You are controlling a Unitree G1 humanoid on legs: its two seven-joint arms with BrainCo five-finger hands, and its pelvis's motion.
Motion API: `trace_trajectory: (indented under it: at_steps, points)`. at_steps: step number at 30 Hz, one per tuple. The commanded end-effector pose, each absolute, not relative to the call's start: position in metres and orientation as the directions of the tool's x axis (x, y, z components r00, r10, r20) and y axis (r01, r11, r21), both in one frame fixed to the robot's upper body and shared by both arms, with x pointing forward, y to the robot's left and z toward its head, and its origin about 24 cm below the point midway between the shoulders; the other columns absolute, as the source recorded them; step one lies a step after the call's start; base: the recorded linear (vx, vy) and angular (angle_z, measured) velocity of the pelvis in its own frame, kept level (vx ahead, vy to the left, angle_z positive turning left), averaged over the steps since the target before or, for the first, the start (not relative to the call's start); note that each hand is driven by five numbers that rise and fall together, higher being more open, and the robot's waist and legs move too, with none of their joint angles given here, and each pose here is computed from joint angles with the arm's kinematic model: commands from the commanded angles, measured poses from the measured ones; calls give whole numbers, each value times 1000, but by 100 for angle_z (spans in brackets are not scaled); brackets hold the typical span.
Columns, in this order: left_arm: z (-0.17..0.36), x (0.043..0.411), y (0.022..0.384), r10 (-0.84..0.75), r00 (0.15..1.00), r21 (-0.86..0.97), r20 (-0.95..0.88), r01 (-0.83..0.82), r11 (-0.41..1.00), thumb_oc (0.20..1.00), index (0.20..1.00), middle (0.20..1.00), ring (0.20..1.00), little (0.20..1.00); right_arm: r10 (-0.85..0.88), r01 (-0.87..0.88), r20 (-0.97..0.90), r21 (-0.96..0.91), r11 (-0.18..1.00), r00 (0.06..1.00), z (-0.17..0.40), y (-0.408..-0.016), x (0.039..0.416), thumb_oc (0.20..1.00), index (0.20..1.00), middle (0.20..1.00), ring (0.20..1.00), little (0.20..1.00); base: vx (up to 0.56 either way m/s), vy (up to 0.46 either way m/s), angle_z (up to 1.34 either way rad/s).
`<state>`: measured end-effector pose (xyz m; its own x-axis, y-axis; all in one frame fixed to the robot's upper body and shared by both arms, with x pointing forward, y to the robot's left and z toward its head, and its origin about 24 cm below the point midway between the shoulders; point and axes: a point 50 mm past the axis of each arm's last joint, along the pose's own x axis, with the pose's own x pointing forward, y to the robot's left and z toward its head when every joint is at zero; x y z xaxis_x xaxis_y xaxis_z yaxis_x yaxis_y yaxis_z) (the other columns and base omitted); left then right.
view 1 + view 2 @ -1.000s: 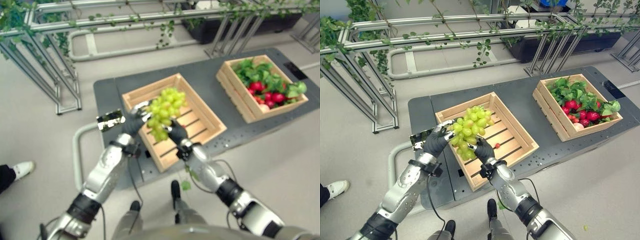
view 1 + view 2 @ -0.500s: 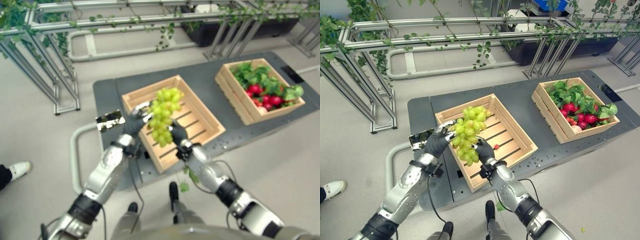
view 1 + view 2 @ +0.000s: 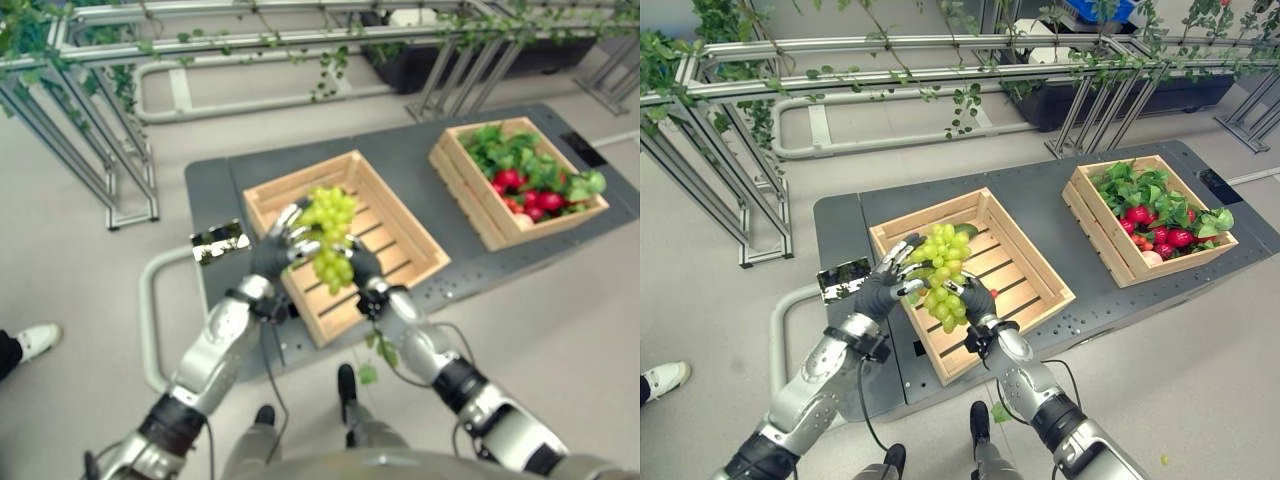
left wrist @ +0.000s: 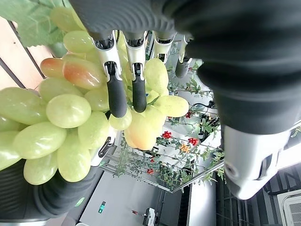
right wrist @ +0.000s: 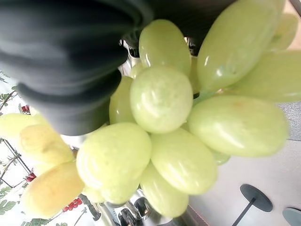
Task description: Pick up the fruits from the basket on one side to the basket on the other side
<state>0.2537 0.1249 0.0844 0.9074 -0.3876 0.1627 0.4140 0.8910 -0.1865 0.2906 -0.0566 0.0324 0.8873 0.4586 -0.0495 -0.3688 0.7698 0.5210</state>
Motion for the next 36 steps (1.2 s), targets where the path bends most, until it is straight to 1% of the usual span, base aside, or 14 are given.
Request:
trace_trajectory:
  at_steps: [1,9,13,14,15,16,18,22,25,28,30,34,35,36]
  points:
    - [105,247,112,-424,856,-198,296,489,849,1000,1000,1000,1000,1000,425,-440,159,531,724,891,76,-47,307,200,200,200,200,200,0,0,0]
    - [97,245,129,-359,892,-187,276,417,890,1000,1000,1000,1000,1000,372,-391,146,527,755,917,71,-63,307,200,200,200,200,200,0,0,0]
    - [89,243,151,-289,923,-95,254,321,942,1000,1000,1000,1000,1000,293,-323,141,511,796,946,66,-85,307,200,200,200,200,200,0,0,0]
    - [89,242,151,-289,923,-95,253,321,942,1000,1000,1000,1000,1000,293,-323,140,511,796,946,66,-85,306,200,200,200,200,200,0,0,0]
    - [80,240,162,-256,942,-50,218,273,961,1000,1000,1000,1000,1000,245,-285,145,505,815,959,66,-100,306,200,200,200,200,200,0,0,0]
    - [80,240,162,-257,942,-51,217,273,961,1000,1000,1000,1000,1000,245,-284,144,505,815,959,65,-100,306,200,200,200,200,200,0,0,0]
    - [57,234,184,-192,975,13,109,192,981,1000,1000,1000,1000,1000,175,-225,147,486,845,974,64,-124,304,200,200,200,200,200,0,0,0]
    - [37,225,207,-113,993,89,21,111,990,1000,1000,1000,1000,1000,95,-164,173,449,879,980,69,-152,301,200,200,200,200,200,12,12,9]
    - [15,220,219,-36,997,114,-73,44,993,1000,1000,1000,1000,1000,55,-128,177,435,891,983,69,-165,298,200,200,200,200,200,12,3,10]
    - [7,218,224,-9,995,136,-104,23,991,1000,1000,1000,1000,1000,35,-108,174,435,894,984,67,-171,295,200,200,200,200,200,0,0,0]
    - [-9,213,229,36,985,164,-169,-8,986,1000,1000,1000,1000,1000,17,-88,166,430,899,986,64,-177,293,200,200,200,200,200,0,0,0]
    - [-24,209,235,63,970,272,-233,3,962,1000,1000,1000,1000,1000,1,-71,167,411,909,986,64,-183,290,200,200,200,200,200,23,-6,0]
    - [-24,209,235,63,970,272,-233,3,962,1000,1000,1000,1000,1000,1,-71,167,411,909,986,64,-183,290,200,200,200,200,200,0,0,0]
    - [-33,206,239,85,958,320,-272,7,948,1000,1000,1000,1000,1000,-2,-68,172,405,912,985,65,-186,288,200,200,200,200,200,0,0,0]
